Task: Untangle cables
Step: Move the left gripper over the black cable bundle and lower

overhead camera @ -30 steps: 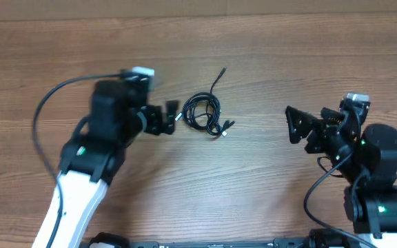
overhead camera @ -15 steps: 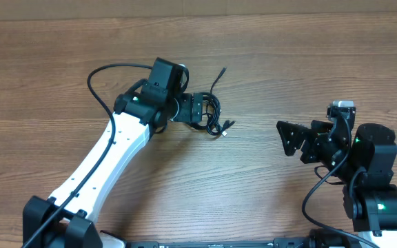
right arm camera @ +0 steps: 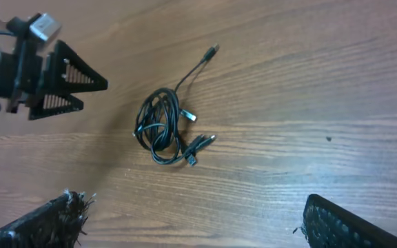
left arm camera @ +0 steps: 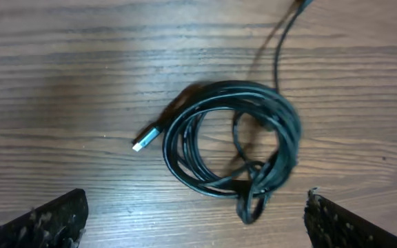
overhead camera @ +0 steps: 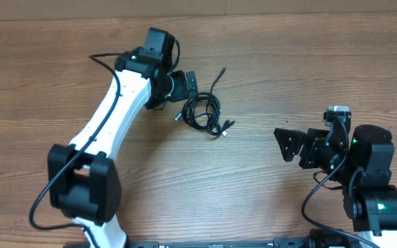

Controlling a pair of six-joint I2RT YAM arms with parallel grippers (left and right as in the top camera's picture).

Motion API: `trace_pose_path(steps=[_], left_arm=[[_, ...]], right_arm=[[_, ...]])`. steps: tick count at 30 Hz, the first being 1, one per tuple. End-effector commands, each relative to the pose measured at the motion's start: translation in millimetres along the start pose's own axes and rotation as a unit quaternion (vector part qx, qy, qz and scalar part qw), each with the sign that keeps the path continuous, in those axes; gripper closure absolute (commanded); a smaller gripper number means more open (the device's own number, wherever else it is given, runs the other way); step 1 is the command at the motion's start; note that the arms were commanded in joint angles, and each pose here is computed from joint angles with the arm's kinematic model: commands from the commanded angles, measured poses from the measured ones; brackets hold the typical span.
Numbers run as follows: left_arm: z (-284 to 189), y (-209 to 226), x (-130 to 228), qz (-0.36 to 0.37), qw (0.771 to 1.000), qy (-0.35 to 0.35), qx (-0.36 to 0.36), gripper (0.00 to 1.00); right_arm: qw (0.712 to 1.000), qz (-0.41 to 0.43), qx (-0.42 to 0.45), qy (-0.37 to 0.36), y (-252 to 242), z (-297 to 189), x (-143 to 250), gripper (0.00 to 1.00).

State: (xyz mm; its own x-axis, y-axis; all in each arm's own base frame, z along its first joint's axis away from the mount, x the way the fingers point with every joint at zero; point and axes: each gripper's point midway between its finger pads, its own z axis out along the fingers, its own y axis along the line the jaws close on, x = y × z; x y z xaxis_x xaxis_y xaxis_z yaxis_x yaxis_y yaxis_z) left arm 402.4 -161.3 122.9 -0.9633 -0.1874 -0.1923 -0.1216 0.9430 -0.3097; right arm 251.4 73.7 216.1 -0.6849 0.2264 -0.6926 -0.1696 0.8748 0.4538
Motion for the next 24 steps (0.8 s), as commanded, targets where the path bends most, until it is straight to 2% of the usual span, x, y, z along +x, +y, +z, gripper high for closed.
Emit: trace_pose_path(steps=[1, 5, 12, 14, 17, 20, 24], left_arm=[[30, 5, 4, 0.003, 0.999, 0.035, -0.011, 0.00], [50, 1, 18, -0.009, 0.997, 0.081, 0.011, 0.00], [55, -21, 21, -0.134, 0.983, 0.108, 0.063, 0.00], [57, -23, 19, -0.176, 0.977, 0.104, 0.058, 0.00], [59, -22, 18, -0.189, 0.976, 0.095, 0.047, 0.00], [63, -12, 24, -0.231, 0.969, 0.092, 0.012, 0.00], [73, -5, 43, -0.320, 0.941, 0.114, -0.013, 0.00]], right_arm=[[1.000, -0.002, 0.002, -0.004, 2, -4, -4, 0.00], [1.000, 0.002, 0.014, 0.001, -2, -4, -2, 0.00], [1.000, 0.002, 0.014, 0.001, -2, -4, -2, 0.00], [1.000, 0.003, 0.014, 0.002, -2, -4, -1, 0.00], [1.000, 0.003, 0.014, 0.003, -2, -4, 0, 0.00], [1.000, 0.003, 0.015, 0.003, -3, -4, 0, 0.00], [1.000, 0.003, 0.014, 0.002, -2, -4, -1, 0.00]])
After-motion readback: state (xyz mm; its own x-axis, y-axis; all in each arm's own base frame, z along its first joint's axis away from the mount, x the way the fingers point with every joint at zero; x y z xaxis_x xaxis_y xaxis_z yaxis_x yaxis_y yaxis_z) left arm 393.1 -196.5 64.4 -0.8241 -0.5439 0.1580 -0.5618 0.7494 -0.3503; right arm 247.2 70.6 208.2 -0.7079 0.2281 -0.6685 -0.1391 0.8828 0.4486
